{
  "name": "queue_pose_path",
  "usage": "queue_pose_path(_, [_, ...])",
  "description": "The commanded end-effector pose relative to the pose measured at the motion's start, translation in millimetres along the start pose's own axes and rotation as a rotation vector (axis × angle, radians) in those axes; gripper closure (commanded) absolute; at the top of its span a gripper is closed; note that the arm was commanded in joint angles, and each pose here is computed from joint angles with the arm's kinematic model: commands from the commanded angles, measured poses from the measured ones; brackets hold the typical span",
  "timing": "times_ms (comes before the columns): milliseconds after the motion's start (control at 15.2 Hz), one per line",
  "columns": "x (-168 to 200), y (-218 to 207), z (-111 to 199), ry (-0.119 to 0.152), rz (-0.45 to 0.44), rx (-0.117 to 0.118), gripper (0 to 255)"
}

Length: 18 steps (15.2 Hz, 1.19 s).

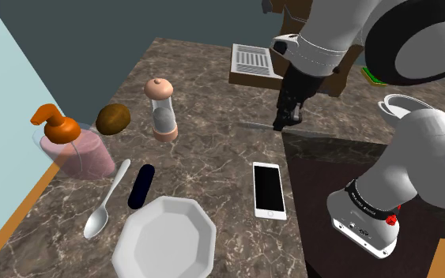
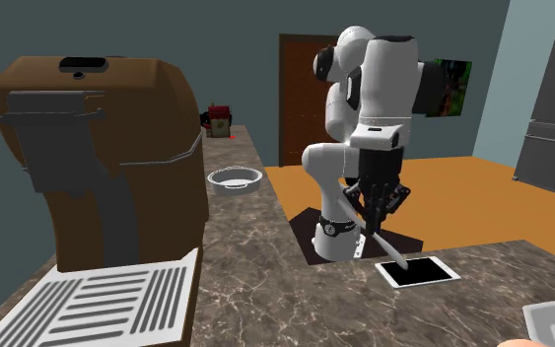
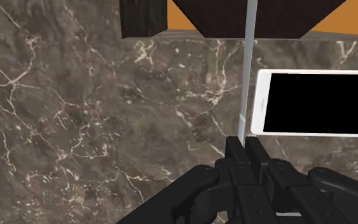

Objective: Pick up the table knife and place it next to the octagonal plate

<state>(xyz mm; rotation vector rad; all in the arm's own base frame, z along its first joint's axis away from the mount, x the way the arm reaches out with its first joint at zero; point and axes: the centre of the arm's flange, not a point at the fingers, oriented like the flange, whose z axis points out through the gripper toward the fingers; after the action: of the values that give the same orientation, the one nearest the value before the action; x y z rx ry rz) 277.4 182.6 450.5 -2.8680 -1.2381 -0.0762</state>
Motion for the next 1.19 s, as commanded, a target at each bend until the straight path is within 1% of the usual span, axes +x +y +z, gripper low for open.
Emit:
queue_pose_path(0, [14.0,-23.6,-1.2,0.001,0.001,0.001,255])
queue_pose_path(1122, [144.3,-206.3,2.0,0.001,0.001,0.001,255])
